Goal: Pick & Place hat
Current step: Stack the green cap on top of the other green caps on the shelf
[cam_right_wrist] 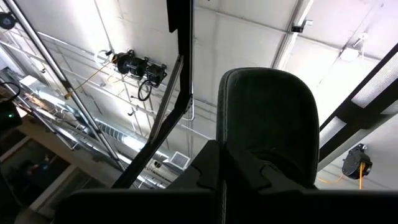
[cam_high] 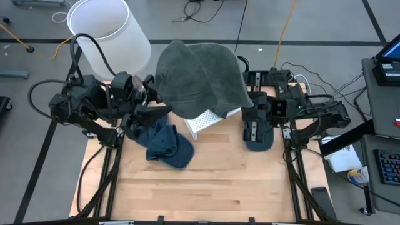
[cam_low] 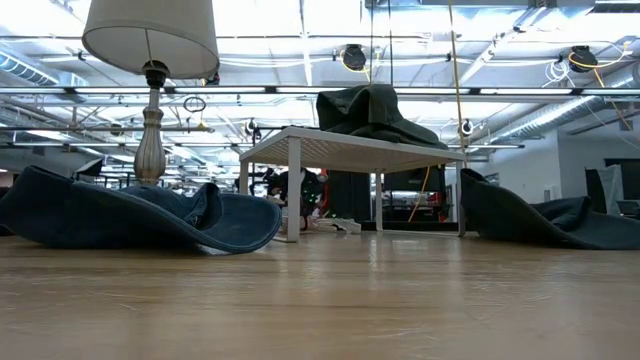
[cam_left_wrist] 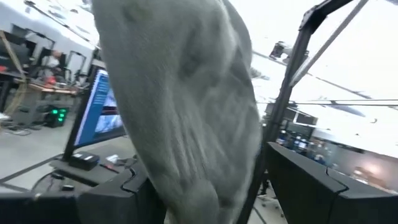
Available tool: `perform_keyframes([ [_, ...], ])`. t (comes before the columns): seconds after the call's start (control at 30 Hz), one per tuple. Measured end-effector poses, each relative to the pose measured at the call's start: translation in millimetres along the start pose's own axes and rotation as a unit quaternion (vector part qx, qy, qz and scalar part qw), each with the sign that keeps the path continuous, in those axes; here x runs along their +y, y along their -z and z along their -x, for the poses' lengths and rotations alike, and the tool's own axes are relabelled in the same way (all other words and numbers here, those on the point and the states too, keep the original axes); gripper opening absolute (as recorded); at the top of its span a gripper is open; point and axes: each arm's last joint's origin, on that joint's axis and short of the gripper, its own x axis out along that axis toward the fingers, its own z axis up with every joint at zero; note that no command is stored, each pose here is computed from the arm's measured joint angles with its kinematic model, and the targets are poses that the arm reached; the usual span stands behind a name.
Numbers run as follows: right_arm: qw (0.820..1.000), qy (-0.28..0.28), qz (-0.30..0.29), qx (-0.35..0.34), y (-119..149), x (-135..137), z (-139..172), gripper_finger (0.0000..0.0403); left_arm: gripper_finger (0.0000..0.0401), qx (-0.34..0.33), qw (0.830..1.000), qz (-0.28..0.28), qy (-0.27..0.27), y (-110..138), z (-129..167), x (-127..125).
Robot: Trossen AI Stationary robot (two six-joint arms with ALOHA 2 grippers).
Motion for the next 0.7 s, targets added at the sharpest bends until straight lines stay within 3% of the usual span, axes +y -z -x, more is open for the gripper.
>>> perform_keyframes([
  [0.27,1.0,0.0,0.001,0.002,-3.7,-1.8,0.1,0.0004,0.0243,-0.019,0.999,0.014,0.03,-4.6,0.0,-2.5],
  [0.7,1.0,0.009,0.001,0.009,-5.0,-2.9,0.2,0.0004,0.0095,-0.017,0.996,0.023,0.082,-6.1,0.5,-5.9],
])
